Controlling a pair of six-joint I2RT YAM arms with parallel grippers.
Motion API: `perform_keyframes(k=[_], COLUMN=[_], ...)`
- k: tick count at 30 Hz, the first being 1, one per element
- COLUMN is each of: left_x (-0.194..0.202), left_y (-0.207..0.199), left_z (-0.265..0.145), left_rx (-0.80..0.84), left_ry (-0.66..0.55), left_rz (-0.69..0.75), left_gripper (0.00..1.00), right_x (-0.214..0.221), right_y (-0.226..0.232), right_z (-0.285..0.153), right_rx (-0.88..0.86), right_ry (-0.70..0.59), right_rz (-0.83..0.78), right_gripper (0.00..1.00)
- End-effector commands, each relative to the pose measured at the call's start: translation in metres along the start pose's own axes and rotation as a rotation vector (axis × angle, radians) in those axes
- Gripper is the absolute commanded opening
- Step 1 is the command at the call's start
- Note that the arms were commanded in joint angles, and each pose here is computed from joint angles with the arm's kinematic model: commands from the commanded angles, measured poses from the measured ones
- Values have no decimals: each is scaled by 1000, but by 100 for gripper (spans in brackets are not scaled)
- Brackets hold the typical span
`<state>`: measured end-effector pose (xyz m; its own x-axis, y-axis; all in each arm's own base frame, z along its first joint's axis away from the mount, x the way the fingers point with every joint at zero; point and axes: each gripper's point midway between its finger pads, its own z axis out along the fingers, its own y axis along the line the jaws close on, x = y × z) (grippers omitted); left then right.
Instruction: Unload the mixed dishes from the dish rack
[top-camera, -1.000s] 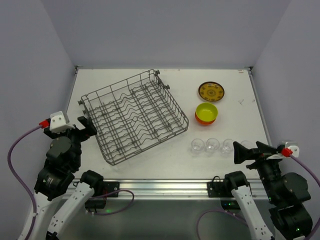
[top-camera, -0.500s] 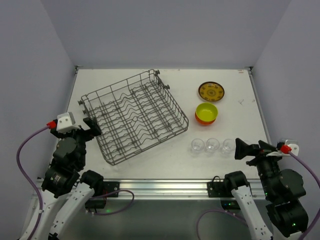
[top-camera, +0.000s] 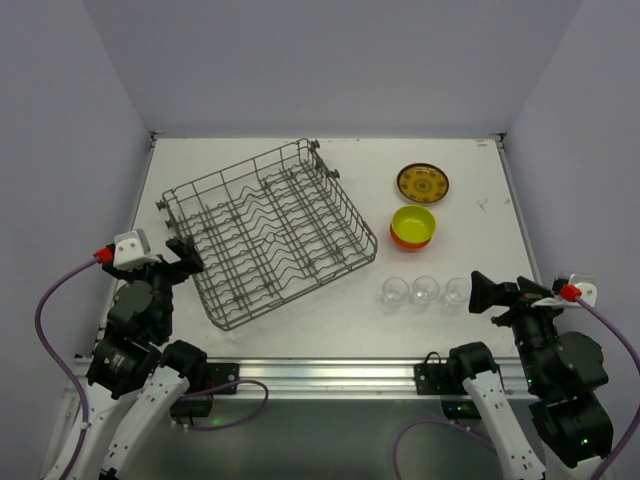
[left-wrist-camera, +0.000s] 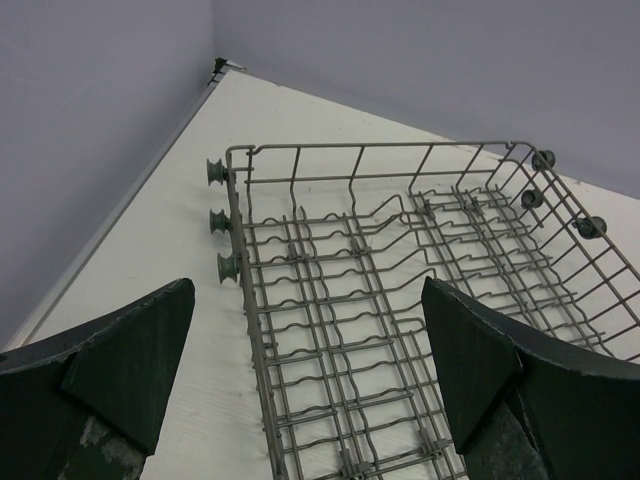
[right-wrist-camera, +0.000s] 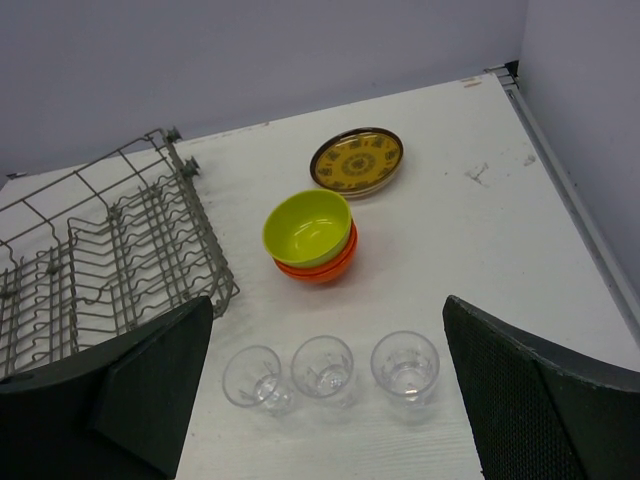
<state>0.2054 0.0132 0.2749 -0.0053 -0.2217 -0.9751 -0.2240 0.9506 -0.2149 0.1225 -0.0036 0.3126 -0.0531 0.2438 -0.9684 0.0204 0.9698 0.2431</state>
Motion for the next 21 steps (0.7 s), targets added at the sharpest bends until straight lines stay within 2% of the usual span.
perform_keyframes(k=[1,21], left_x=[-6,-3], left_y=[-1,-4], left_z=[4,4], left_rx=[-12,9], left_ry=[-35,-34], left_rz=[-28,-26], left_gripper=[100,100], right_x=[-10,-11], right_y=[1,-5], right_z=[7,-2], right_rx=[15,28], right_ry=[-27,-32], right_rz=[8,-13], right_gripper=[99,99])
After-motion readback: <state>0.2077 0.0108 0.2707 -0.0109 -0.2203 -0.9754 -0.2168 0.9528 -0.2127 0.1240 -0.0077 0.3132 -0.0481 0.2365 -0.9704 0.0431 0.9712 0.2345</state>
